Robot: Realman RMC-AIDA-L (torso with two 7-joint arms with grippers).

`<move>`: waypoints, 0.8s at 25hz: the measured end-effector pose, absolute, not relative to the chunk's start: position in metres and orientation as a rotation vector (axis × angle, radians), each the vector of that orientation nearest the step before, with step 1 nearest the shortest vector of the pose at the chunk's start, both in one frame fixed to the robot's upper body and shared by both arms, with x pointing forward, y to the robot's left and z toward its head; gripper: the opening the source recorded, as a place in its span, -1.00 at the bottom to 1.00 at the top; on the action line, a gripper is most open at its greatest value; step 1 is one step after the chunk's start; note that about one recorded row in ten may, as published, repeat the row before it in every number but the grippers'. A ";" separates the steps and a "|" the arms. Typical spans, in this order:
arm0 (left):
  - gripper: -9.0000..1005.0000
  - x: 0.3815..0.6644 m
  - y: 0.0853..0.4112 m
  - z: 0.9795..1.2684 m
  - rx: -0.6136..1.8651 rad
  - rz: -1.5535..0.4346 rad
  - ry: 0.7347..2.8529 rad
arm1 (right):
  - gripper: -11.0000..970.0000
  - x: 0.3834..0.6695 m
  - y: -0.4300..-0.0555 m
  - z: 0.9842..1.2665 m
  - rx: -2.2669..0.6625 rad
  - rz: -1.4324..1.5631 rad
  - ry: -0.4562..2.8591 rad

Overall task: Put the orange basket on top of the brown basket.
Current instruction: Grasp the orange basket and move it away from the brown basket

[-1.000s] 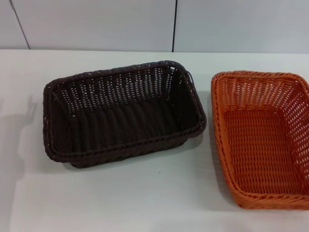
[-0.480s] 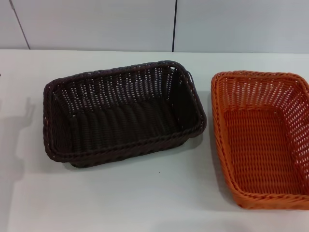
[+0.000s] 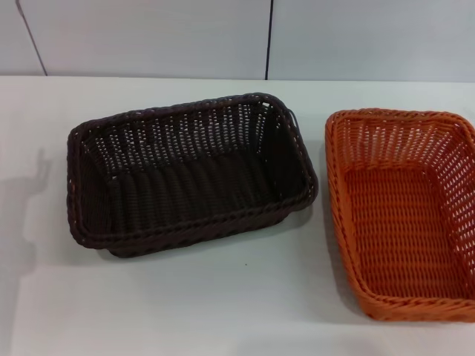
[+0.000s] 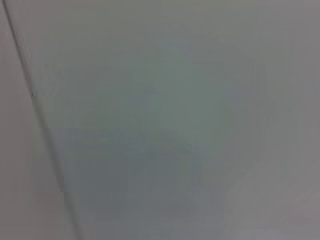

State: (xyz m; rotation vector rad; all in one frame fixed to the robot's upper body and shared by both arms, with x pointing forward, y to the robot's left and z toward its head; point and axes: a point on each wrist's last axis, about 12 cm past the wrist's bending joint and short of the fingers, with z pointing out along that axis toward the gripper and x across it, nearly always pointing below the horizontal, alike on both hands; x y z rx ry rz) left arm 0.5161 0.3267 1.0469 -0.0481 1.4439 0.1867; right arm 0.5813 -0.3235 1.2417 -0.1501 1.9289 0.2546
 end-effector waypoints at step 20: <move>0.55 0.519 0.339 1.042 -0.076 0.240 1.473 | 0.49 0.534 -0.219 1.231 -1.088 0.380 2.492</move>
